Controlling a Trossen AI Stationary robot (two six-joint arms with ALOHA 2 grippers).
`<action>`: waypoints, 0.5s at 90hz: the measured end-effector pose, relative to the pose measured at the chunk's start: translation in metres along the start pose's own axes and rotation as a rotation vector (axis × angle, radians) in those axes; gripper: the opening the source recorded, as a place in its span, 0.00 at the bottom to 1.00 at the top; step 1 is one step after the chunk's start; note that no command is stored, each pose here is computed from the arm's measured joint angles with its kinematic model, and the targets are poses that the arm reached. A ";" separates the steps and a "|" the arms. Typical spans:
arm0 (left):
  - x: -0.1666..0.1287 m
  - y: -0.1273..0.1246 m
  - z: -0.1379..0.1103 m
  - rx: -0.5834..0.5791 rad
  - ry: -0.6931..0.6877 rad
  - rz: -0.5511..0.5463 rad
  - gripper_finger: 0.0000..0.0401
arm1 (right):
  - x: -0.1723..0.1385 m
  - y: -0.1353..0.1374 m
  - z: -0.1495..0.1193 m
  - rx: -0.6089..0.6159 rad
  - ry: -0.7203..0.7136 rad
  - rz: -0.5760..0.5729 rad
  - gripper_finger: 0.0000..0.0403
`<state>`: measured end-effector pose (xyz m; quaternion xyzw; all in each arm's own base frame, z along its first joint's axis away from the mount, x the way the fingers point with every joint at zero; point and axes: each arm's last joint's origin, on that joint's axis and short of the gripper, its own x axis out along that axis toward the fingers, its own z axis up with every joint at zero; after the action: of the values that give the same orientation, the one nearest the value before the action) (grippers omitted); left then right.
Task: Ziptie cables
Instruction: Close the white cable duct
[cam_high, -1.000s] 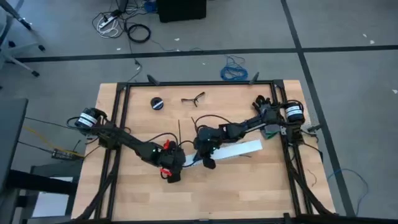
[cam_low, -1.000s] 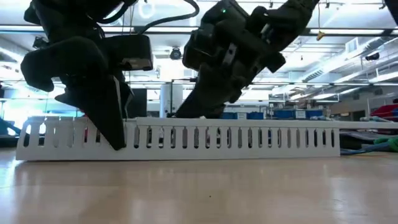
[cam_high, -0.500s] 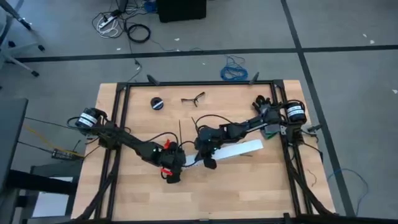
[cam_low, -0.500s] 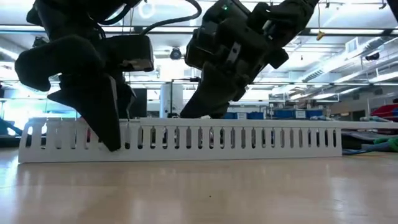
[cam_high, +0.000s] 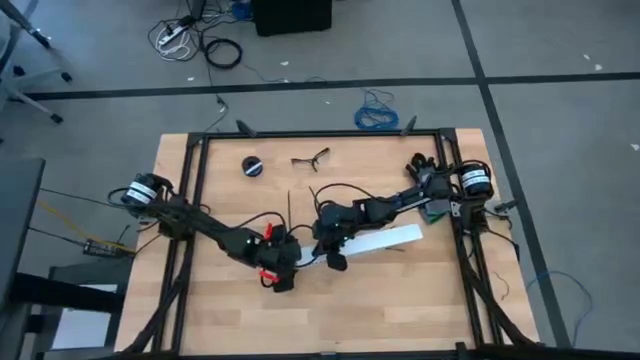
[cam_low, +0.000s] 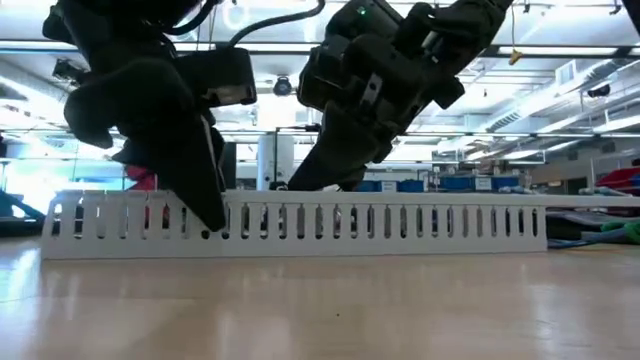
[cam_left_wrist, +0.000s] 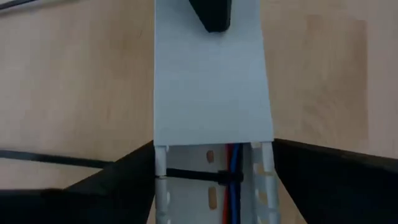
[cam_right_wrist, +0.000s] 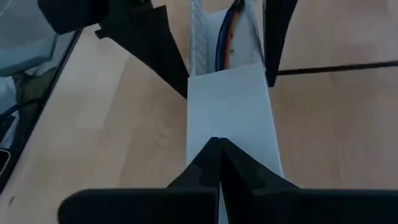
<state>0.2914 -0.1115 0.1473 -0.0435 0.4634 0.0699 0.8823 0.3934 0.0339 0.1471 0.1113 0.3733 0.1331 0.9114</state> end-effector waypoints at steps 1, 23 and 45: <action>0.000 0.000 0.000 0.000 0.000 0.000 0.73 | 0.000 0.000 0.000 0.000 0.000 0.000 0.00; 0.000 0.001 -0.003 -0.011 0.035 0.012 0.73 | -0.001 -0.004 0.001 0.003 -0.005 -0.027 0.00; -0.001 0.002 -0.004 -0.009 0.040 0.020 0.71 | -0.002 -0.006 0.002 0.003 -0.019 -0.034 0.00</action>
<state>0.2875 -0.1104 0.1455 -0.0442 0.4812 0.0797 0.8719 0.3944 0.0274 0.1479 0.1078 0.3667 0.1161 0.9167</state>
